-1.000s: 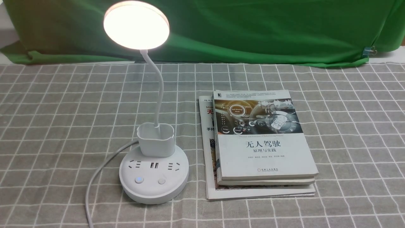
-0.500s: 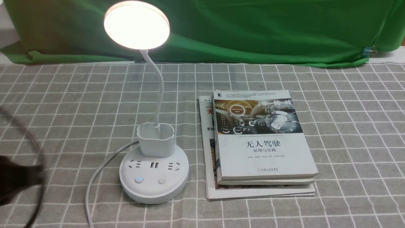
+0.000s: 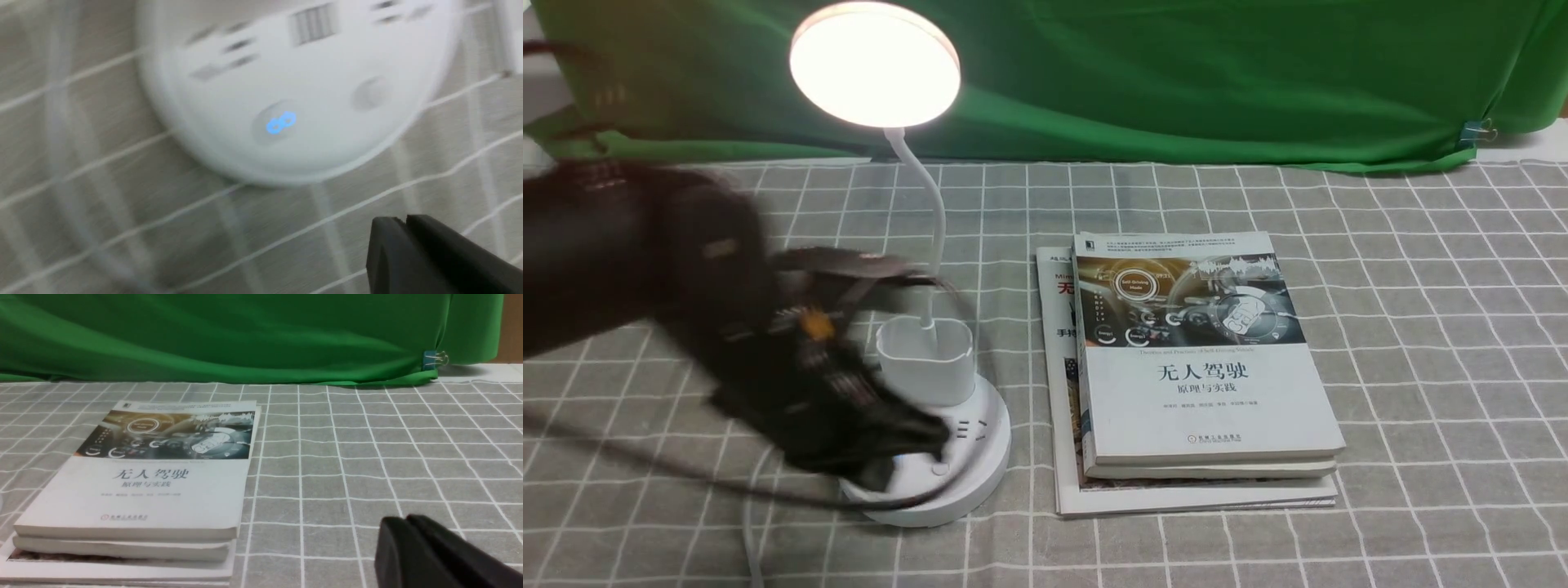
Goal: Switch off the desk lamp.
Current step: Use the left arm to press the button switch on the lamp holder
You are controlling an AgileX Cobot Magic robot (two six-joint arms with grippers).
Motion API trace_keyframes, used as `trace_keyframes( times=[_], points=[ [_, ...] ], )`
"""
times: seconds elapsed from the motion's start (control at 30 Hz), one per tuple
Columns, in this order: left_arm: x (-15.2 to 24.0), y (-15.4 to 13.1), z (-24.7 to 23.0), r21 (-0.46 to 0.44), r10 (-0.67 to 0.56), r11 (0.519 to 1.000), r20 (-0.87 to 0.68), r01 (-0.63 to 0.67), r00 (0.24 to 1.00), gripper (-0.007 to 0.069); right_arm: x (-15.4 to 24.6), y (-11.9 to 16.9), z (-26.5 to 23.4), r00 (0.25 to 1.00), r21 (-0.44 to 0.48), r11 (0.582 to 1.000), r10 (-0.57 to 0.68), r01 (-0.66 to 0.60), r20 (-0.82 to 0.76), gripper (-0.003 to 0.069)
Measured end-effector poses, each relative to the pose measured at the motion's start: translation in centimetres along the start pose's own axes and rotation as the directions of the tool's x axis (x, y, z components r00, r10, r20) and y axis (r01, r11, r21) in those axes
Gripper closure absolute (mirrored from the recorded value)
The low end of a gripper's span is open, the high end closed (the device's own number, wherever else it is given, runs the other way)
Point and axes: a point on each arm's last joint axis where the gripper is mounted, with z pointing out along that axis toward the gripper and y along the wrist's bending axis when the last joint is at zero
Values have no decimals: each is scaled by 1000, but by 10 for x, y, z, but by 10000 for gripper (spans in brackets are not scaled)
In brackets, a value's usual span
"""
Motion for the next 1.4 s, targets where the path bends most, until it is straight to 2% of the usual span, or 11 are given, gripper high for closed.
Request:
trace_keyframes(
  times=[0.23,0.97,1.2,1.4],
  points=[
    [-36,-7,16,1,21,1000,-83,-21,996,606,0,0,0,1000,0,1000,0,0,0,622],
    [-49,-2,63,-4,3,1000,-174,-4,985,606,0,0,0,1000,0,1000,1,-1,0,622],
    [-46,-3,53,-9,18,1000,-166,-19,986,606,0,0,0,1000,0,1000,1,-1,0,622],
    [-37,-12,6,-22,56,998,-56,-57,997,606,0,0,0,1000,0,1000,1,-1,0,622]
  ],
)
